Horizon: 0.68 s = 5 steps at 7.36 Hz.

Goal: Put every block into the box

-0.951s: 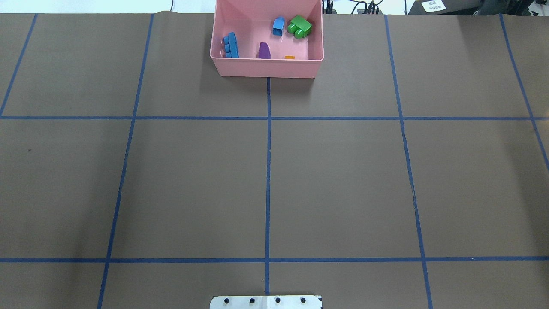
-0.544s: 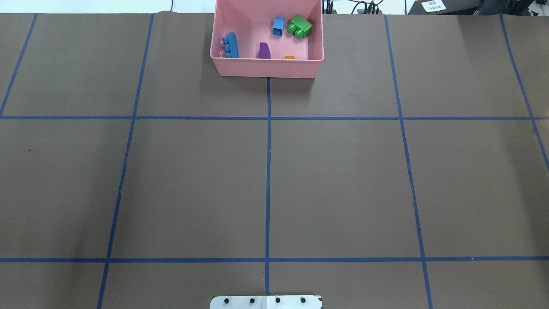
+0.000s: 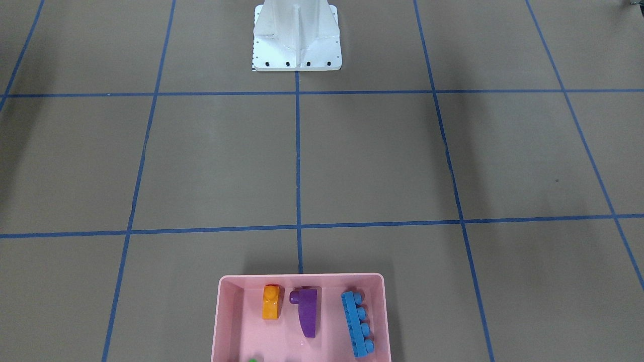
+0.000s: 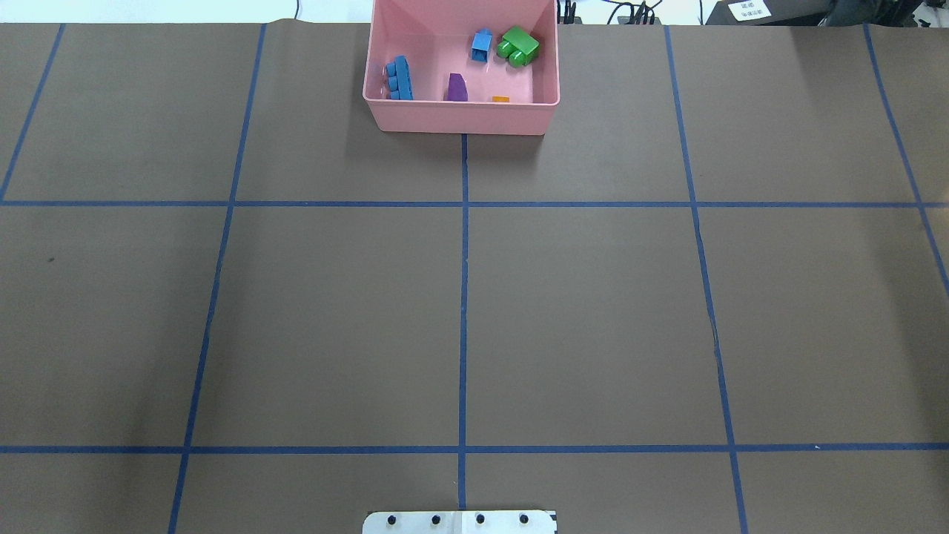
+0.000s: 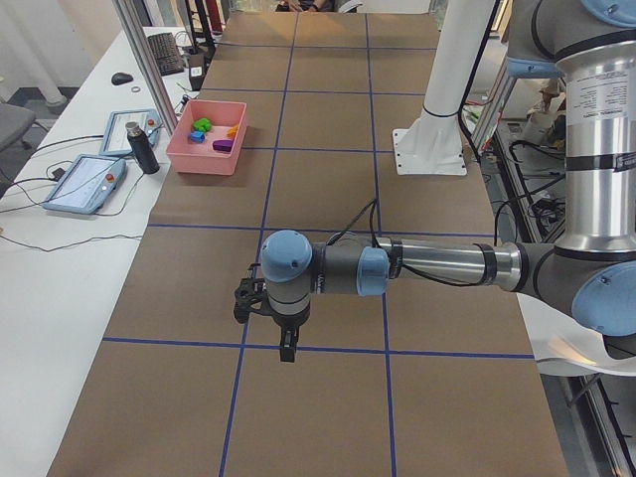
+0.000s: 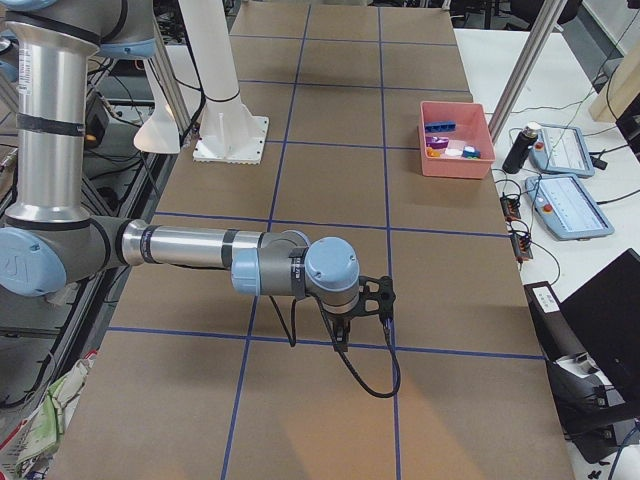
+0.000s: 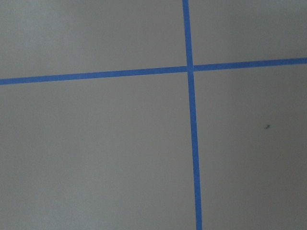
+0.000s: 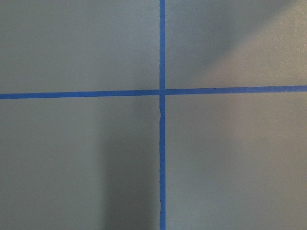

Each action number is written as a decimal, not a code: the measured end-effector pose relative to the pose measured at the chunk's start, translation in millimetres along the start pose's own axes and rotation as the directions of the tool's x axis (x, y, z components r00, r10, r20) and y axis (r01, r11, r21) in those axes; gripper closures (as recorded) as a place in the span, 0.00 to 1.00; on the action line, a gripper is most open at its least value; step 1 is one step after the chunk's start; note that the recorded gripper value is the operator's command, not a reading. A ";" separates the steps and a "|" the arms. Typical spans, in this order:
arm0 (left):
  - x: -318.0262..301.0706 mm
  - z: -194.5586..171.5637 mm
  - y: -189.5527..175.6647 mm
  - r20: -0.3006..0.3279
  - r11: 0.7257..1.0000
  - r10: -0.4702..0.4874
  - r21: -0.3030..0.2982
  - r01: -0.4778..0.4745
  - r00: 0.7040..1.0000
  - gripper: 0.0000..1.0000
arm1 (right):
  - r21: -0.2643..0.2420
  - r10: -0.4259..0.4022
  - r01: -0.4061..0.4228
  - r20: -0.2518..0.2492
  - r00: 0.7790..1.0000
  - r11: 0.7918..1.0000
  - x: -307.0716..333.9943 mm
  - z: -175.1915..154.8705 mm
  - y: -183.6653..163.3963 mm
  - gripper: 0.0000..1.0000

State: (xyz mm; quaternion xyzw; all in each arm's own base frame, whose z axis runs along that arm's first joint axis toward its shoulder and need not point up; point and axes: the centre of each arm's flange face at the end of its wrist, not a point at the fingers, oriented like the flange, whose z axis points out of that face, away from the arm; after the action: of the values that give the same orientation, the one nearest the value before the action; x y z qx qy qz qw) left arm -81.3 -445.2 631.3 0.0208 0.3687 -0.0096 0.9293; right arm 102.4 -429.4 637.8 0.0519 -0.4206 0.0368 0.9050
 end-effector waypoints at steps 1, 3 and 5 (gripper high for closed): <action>2.1 -0.6 -2.3 0.001 1.000 -0.031 0.002 0.031 1.000 0.00 | -0.001 0.001 -0.001 -0.001 1.000 1.000 0.4 0.3 0.0 0.00; 3.8 -1.1 -4.7 0.001 0.999 -0.047 0.003 0.047 0.999 0.00 | -0.001 0.001 -0.001 -0.003 1.000 1.000 0.8 0.4 0.1 0.00; 4.3 -1.3 -5.5 0.001 0.999 -0.049 0.003 0.049 0.999 0.00 | -0.001 0.000 0.000 -0.003 1.000 1.000 0.7 0.6 0.1 0.00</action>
State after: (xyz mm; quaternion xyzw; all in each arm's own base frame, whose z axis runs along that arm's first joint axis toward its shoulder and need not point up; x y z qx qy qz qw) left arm -79.2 -450.7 627.3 0.0132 0.3686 -0.0331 0.9289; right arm 102.5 -429.4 638.8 0.0512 -0.4191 0.0367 0.9058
